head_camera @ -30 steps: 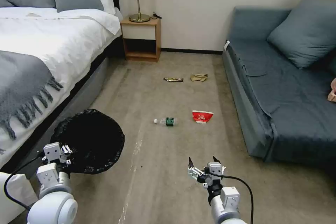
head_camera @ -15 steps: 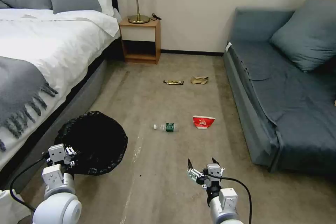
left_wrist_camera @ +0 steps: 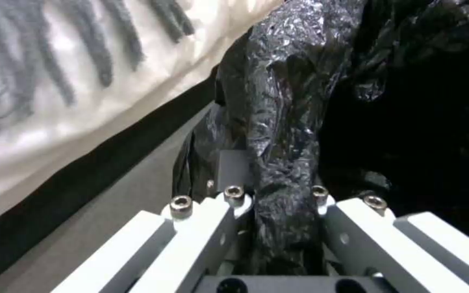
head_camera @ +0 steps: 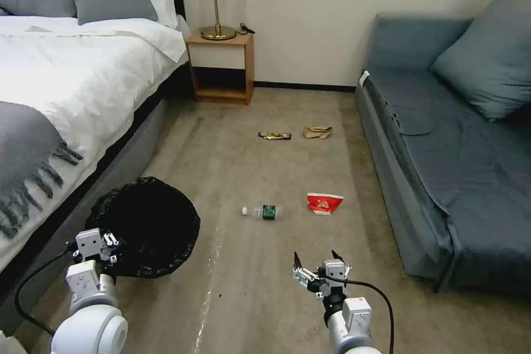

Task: Pick up the trash bin, then pick up the garbage on the floor and place it into the trash bin.

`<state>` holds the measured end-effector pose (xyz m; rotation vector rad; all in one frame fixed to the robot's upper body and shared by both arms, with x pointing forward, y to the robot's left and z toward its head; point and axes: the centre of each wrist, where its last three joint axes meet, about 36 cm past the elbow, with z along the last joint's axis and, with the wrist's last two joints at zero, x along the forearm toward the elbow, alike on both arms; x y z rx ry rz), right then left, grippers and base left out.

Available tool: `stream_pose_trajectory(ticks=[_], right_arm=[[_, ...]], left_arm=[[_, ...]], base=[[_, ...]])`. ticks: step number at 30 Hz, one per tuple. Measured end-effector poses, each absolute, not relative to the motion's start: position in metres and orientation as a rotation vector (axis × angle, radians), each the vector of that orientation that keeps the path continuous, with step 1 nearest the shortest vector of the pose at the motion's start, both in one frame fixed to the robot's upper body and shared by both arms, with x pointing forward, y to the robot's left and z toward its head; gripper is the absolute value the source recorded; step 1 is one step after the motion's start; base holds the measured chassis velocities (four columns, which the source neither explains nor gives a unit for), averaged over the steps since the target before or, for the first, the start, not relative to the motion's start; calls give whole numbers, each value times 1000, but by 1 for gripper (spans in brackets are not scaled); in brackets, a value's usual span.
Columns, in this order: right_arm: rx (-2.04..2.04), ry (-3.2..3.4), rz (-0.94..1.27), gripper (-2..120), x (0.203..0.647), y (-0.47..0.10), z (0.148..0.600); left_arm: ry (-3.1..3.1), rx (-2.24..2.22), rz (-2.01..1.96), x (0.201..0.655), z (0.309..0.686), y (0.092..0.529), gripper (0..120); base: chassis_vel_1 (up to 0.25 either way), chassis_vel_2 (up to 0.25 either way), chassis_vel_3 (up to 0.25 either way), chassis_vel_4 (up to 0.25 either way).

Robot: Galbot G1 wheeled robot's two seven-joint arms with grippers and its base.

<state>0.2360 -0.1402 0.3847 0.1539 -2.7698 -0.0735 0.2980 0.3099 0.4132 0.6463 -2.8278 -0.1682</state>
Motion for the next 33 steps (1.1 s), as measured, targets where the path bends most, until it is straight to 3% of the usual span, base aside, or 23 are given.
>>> stream_pose_trajectory(ticks=[33], right_arm=[[158, -2759, -65, 100, 238, -137, 377]], left_arm=[[-2819, 629, -198, 299, 404, 309, 4]], base=[[-95, 93, 97, -91]])
